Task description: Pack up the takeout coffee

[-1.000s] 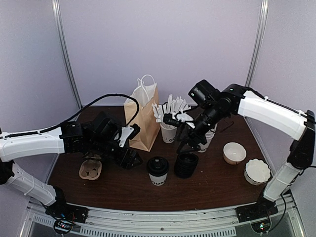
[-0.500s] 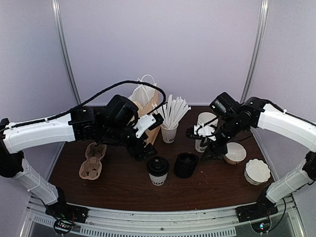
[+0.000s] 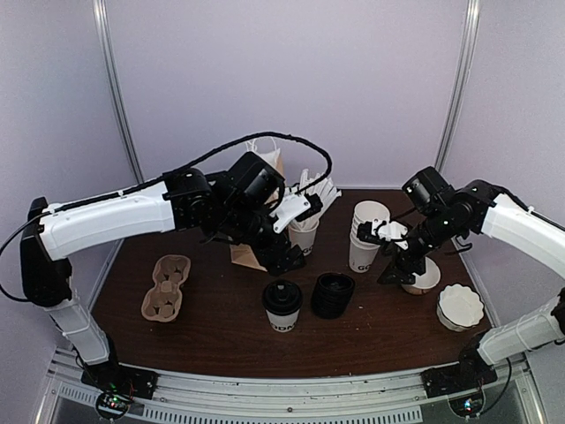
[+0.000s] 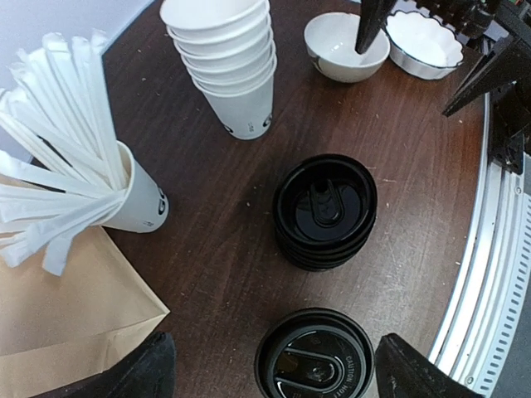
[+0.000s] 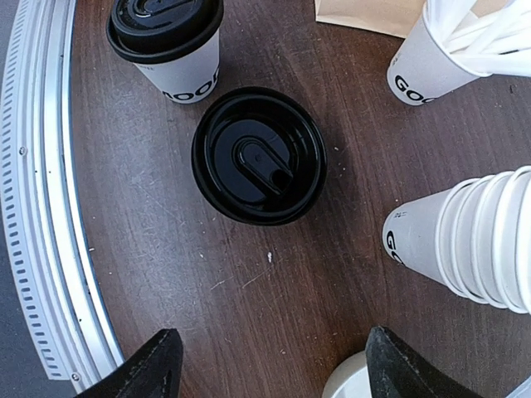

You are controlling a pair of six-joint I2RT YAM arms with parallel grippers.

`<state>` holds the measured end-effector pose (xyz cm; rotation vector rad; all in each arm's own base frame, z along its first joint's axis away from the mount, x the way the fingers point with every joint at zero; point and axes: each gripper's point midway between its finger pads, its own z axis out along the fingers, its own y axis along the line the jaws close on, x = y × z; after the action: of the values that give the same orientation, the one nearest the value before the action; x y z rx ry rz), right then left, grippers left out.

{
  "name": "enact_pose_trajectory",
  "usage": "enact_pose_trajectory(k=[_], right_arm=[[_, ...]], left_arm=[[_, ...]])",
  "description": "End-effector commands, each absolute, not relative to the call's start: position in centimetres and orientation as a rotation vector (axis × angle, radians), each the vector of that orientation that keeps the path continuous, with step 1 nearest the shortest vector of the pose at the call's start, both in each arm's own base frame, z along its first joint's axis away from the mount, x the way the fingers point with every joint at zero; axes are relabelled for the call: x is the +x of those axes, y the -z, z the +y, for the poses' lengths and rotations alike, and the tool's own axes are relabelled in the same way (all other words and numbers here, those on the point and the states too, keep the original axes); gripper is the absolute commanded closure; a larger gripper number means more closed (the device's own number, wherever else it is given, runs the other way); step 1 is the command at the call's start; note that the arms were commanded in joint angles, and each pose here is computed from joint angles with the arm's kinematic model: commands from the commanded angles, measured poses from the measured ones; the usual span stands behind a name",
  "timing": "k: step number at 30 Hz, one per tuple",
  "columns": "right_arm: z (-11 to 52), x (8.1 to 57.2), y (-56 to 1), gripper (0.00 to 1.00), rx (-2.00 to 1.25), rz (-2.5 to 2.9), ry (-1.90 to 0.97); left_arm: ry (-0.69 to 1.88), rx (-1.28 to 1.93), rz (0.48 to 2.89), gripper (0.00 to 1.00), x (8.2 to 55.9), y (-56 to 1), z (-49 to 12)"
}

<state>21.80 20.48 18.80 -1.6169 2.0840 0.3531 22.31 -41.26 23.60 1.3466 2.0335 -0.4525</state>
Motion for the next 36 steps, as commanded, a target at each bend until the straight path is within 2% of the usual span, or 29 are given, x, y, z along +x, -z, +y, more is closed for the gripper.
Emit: enact_pose_trajectory(k=[1,6,15,19,23,25,27,30,31,32,36], right_arm=[[20.7,22.0,-18.5,0.18,-1.646,2.062,-0.349],[21.7,21.6,-18.9,0.18,-1.681,2.006,-0.381],[24.4,22.3,-20.4,0.22,-1.728,1.932,-0.374],[25.7,23.3,-21.6,0.25,-1.689,1.923,-0.384],[27.5,23.9,-22.5,0.29,-1.692,1.897,-0.388],[28.4,23.4,-22.2,0.29,-1.761,1.869,-0.358],[29.5,22.4,-21.7,0.24,-1.845,1.831,-0.342],[31.5,21.2,-20.6,0.16,-1.953,1.787,-0.317],[32.2,20.8,-20.2,0.04,-1.995,1.769,-0.316],[33.0,20.4,-19.8,0.01,-2.034,1.762,-0.33],[36.2,19.2,-19.0,0.01,-2.098,1.8,-0.483]], left_arm=[[0.528,1.454,2.037,0.12,21.0,-22.0,-42.9],[0.556,1.412,2.04,0.15,20.9,-22.8,-42.7],[0.568,1.344,1.817,0.17,18.2,-33.4,-36.5],[0.409,1.161,1.778,0.16,20.1,-37.8,-32.7],[0.182,0.815,1.874,0.18,24.8,-40.2,-27.1],[0.164,0.69,1.928,0.18,26.3,-40.0,-24.7],[0.217,0.658,1.971,0.19,26.7,-38.5,-23.7],[0.269,0.689,2.046,0.11,25.9,-34.4,-23.7],[0.274,0.71,2.08,0.1,25.6,-32.7,-23.7],[0.268,0.712,2.114,0.1,25.3,-31.2,-23.5],[0.274,0.71,2.187,0.11,24.5,-27.8,-23.1]])
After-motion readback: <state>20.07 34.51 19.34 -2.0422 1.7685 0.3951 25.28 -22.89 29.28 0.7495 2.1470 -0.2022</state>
